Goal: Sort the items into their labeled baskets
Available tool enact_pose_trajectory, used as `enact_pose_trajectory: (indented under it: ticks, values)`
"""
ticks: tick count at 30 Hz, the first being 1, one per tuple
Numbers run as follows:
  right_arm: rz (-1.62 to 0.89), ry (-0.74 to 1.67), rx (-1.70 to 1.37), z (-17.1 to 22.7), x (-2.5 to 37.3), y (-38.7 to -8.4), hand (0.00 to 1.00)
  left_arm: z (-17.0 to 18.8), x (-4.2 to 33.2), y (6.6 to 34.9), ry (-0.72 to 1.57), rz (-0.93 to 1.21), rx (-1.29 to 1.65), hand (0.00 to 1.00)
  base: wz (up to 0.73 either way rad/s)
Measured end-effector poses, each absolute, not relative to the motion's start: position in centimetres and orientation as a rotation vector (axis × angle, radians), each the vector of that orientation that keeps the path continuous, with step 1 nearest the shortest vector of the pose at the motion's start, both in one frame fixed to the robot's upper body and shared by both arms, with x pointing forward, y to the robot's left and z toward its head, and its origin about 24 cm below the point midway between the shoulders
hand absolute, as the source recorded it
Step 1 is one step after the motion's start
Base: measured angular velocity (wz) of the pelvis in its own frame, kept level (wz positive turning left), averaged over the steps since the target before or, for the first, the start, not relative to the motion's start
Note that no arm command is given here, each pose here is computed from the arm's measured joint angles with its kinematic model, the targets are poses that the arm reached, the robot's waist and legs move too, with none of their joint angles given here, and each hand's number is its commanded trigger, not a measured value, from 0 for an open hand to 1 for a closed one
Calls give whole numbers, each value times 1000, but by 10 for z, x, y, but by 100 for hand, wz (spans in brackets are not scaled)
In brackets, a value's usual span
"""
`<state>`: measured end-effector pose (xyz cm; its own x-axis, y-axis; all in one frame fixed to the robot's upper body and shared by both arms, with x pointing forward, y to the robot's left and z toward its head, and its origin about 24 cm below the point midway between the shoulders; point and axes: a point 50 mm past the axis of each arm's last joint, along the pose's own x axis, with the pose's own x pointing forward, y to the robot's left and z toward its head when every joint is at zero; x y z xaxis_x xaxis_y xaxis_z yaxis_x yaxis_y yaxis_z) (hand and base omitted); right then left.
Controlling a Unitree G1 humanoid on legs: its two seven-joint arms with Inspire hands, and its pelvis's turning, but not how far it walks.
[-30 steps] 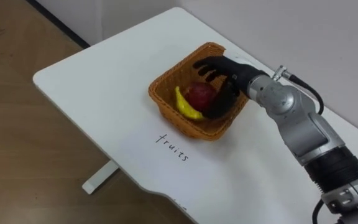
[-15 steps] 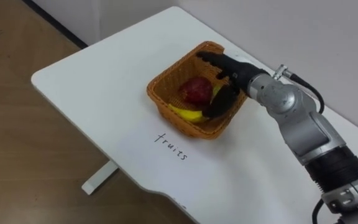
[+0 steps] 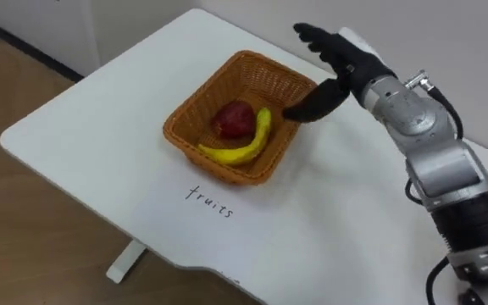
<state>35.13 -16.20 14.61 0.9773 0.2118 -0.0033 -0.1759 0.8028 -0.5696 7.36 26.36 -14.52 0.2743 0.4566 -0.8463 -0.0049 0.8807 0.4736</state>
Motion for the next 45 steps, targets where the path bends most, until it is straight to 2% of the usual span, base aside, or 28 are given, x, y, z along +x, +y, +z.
enact_pose_trajectory:
  ticks: [4,12,19,33,41,45]
  values:
    - [101,-188,-578,172,347,-175,0,-145,81,261,1223,314,399,0,-14]
    - [26,-250,-553,174,330,-187,0,-148,89,253,1196,312,333,0,-31]
    - [-145,-377,-368,204,318,-224,0,-149,84,252,1185,320,292,0,-16]
    - [-529,-388,-35,181,282,-286,0,-153,54,251,1215,382,283,0,-10]
    - [-822,-326,125,149,233,-334,0,-153,32,256,1252,431,279,0,-12]
    - [-915,-278,126,135,216,-347,0,-153,25,257,1267,441,286,0,-12]
